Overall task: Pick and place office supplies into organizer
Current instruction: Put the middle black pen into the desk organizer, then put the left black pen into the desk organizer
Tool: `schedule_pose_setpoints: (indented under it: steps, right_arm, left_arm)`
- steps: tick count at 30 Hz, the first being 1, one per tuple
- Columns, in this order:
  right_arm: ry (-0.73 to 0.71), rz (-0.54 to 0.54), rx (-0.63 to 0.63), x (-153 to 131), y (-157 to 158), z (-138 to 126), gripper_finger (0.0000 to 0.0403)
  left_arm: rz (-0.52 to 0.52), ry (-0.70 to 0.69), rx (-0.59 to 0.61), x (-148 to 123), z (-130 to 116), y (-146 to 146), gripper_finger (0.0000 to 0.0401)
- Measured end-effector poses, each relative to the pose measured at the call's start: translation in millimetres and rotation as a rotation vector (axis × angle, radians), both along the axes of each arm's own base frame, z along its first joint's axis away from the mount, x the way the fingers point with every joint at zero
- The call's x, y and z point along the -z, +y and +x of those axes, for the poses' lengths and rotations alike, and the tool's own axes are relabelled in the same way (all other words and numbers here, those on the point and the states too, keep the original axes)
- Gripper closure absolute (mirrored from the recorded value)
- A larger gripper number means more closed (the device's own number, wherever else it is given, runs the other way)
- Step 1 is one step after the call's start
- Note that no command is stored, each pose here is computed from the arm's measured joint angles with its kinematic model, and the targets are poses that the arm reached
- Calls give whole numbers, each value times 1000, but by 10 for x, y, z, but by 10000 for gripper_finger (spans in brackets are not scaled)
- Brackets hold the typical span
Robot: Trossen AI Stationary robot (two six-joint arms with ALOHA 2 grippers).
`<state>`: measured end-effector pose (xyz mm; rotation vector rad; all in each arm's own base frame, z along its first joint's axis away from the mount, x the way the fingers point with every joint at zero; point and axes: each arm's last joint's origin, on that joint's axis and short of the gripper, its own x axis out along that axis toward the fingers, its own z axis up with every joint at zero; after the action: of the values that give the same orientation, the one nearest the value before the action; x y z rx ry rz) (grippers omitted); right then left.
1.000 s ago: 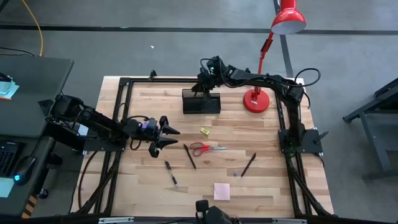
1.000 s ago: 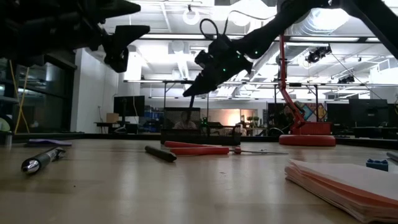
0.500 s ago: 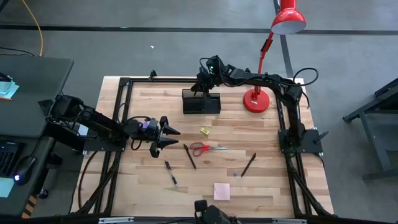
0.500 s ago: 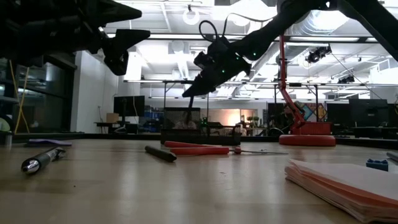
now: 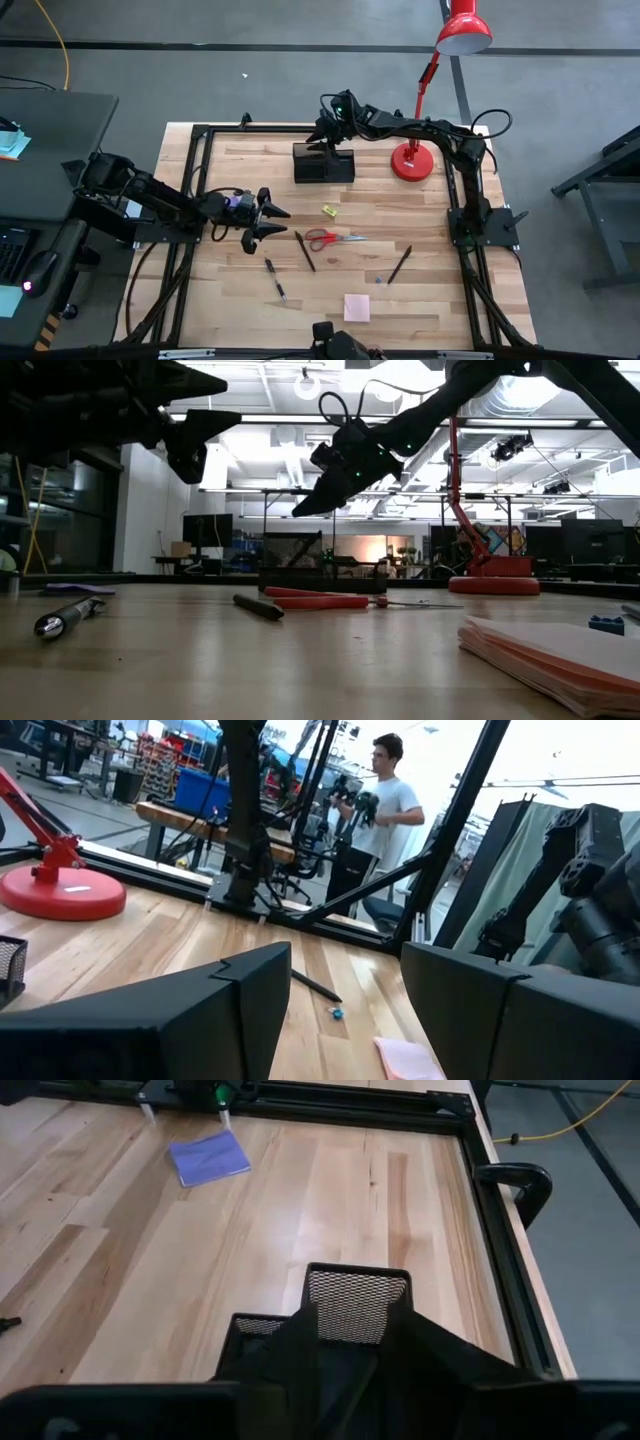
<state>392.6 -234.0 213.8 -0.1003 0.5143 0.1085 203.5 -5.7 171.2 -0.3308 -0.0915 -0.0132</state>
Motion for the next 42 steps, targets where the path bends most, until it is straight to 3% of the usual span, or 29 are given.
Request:
schedule_pose_setpoints:
  steps: [8,11,14,17,24,27,30,35,38,42]
  right_arm:
    - [-46,-5,-4,-164,48,86,274]
    - [-7,65,-26,-160,183,139,274]
    - [60,144,-42,-120,370,191,274]
    - [169,192,-73,-41,623,231,274]
    - [285,152,-1,13,1209,408,274]
    - [329,228,34,29,1432,444,274]
    - [378,282,23,48,1713,470,274]
    - [404,266,72,57,2107,511,274]
    - [428,206,142,76,2291,501,274]
    - [463,170,190,105,2542,466,274]
  left_arm:
    - [15,53,-2,51,3,0,217]
    - [-9,69,-1,68,4,0,217]
    - [-9,51,-2,50,4,1,217]
    - [54,12,-13,7,7,4,217]
    - [91,-18,-21,-41,16,3,217]
    - [85,-15,51,-35,16,-17,217]
    - [110,-26,206,-40,7,-63,217]
    - [74,5,407,-10,-13,-136,217]
    - [-22,91,288,60,-3,-180,220]
    - [-26,155,97,126,-19,-296,237]
